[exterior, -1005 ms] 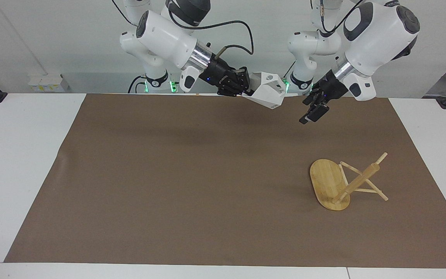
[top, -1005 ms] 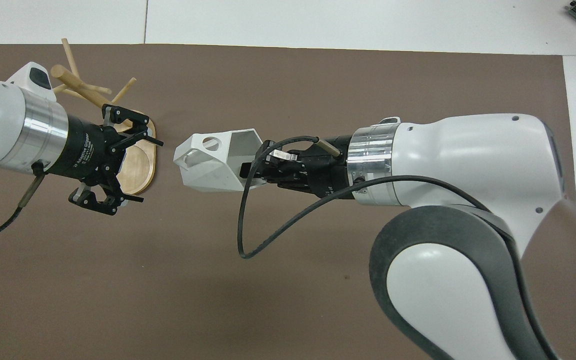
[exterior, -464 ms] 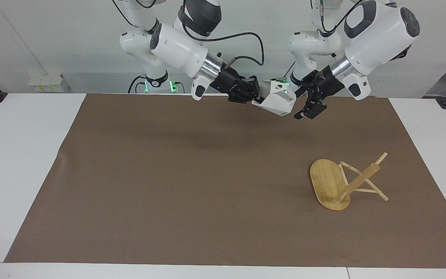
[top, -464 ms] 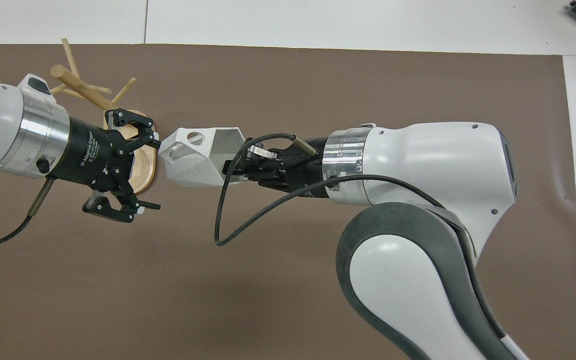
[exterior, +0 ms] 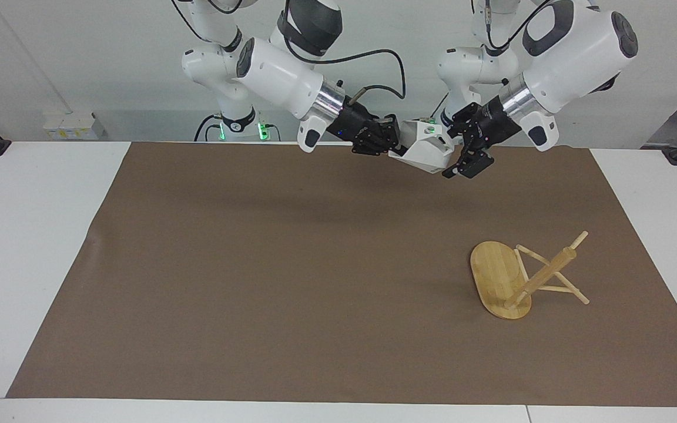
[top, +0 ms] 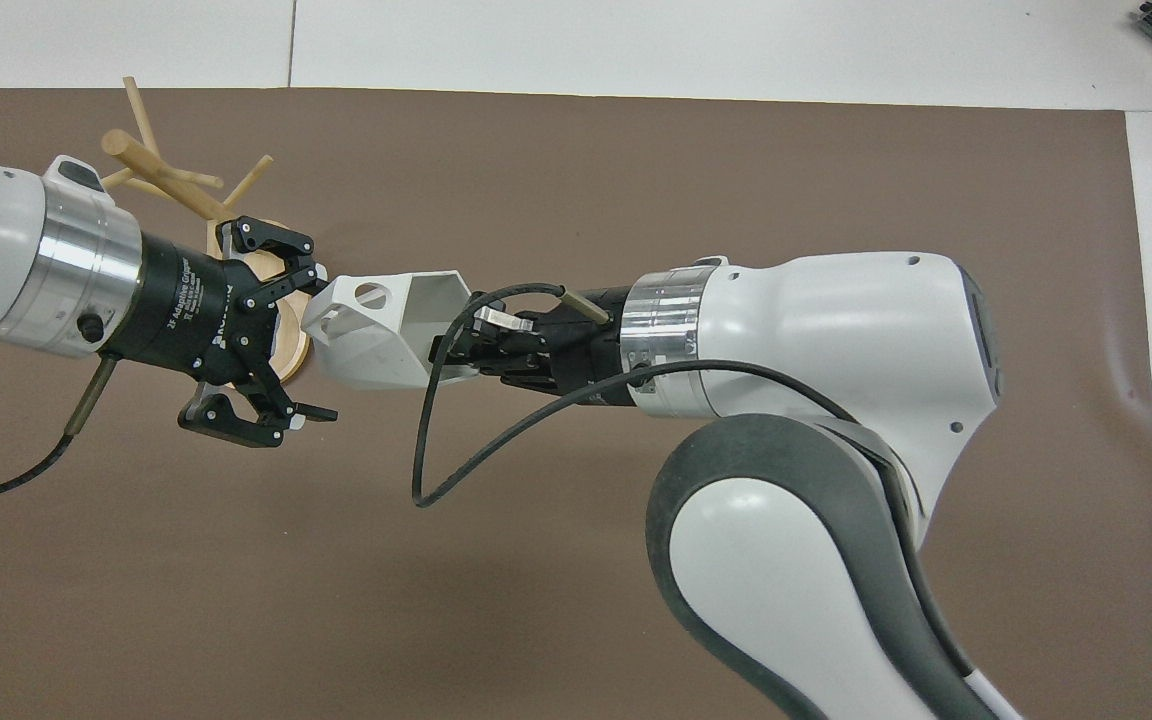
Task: Hang cup on rack
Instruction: 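Carry the cup toward the left gripper while the left gripper reaches it, then grasp the cup with the left gripper while the right gripper releases it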
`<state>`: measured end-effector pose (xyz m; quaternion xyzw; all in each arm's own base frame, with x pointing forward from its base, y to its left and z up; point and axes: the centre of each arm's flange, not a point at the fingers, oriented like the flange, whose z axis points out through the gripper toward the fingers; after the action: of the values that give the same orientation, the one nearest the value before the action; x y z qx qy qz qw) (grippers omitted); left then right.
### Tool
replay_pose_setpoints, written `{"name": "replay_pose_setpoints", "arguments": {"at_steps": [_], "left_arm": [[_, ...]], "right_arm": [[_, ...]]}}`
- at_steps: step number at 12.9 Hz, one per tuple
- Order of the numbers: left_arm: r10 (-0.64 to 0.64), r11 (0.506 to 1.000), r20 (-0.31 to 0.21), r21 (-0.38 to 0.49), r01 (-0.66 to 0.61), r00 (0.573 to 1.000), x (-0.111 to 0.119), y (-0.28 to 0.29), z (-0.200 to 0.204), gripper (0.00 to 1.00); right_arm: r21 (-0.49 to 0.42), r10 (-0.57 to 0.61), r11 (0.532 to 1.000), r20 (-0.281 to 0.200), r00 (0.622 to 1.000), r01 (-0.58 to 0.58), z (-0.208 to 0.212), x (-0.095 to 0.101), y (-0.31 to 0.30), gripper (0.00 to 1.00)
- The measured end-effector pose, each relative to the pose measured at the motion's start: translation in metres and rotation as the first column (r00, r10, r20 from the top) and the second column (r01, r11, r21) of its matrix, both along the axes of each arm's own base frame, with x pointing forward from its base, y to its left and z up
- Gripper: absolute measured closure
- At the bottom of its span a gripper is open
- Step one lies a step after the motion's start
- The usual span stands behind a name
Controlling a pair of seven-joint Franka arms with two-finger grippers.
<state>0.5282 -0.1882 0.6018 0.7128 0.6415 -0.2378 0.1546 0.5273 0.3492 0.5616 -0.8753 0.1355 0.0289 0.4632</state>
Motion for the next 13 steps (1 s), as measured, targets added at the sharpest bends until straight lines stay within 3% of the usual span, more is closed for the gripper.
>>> {"name": "replay_pose_setpoints", "arguments": {"at_steps": [12, 13], "left_arm": [[0.073, 0.997, -0.054, -0.013, -0.074, 0.996, -0.0051, -0.0074, -0.0035, 0.0], [0.083, 0.996, -0.046, -0.015, -0.084, 0.995, -0.0035, -0.0066, -0.0028, 0.1]], "right_arm": [[-0.001, 0.01, 1.0, -0.001, 1.0, -0.01, -0.0006, -0.0012, 0.0016, 0.96], [-0.001, 0.014, 1.0, -0.003, 1.0, -0.014, -0.0007, -0.0017, 0.0019, 0.96]]}}
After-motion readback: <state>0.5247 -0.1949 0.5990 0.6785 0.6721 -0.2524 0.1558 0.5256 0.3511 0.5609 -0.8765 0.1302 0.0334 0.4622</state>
